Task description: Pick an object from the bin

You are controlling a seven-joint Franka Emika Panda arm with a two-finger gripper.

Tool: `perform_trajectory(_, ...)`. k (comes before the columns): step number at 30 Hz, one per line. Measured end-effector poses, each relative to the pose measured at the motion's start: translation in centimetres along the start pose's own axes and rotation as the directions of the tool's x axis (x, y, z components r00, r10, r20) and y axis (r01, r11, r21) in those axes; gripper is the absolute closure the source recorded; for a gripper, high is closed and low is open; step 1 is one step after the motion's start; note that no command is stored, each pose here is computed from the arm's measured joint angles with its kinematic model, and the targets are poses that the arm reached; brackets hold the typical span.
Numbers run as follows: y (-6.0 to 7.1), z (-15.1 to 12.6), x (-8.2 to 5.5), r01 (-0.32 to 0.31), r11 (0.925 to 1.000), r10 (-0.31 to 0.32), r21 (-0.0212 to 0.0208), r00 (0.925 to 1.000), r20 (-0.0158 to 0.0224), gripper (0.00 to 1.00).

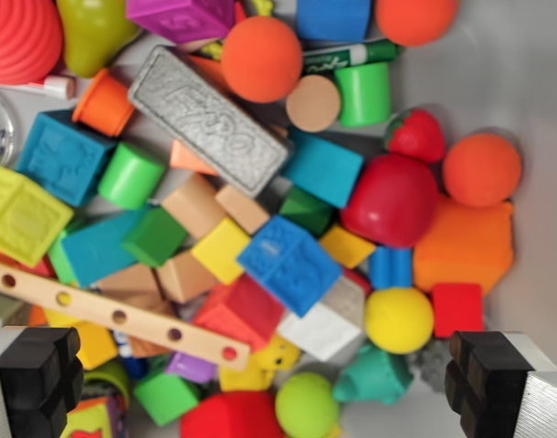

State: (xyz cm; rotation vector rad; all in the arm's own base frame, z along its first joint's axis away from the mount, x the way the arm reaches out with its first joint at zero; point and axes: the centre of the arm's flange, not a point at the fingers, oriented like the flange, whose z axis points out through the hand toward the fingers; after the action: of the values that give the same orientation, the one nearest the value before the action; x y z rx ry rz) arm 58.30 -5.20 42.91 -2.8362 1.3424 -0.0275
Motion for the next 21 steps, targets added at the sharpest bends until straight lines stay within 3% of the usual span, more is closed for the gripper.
perform_trajectory(13, 0.0, 0.01, 0.0, 0.0, 1.0, 0.0, -0.0001, 1.0, 0.0001, 0.0)
perform_trajectory(21, 0.08, 0.25, -0.32, 0.001, 1.0, -0.001, -0.0039, 1.0, 0.0042, 0.0)
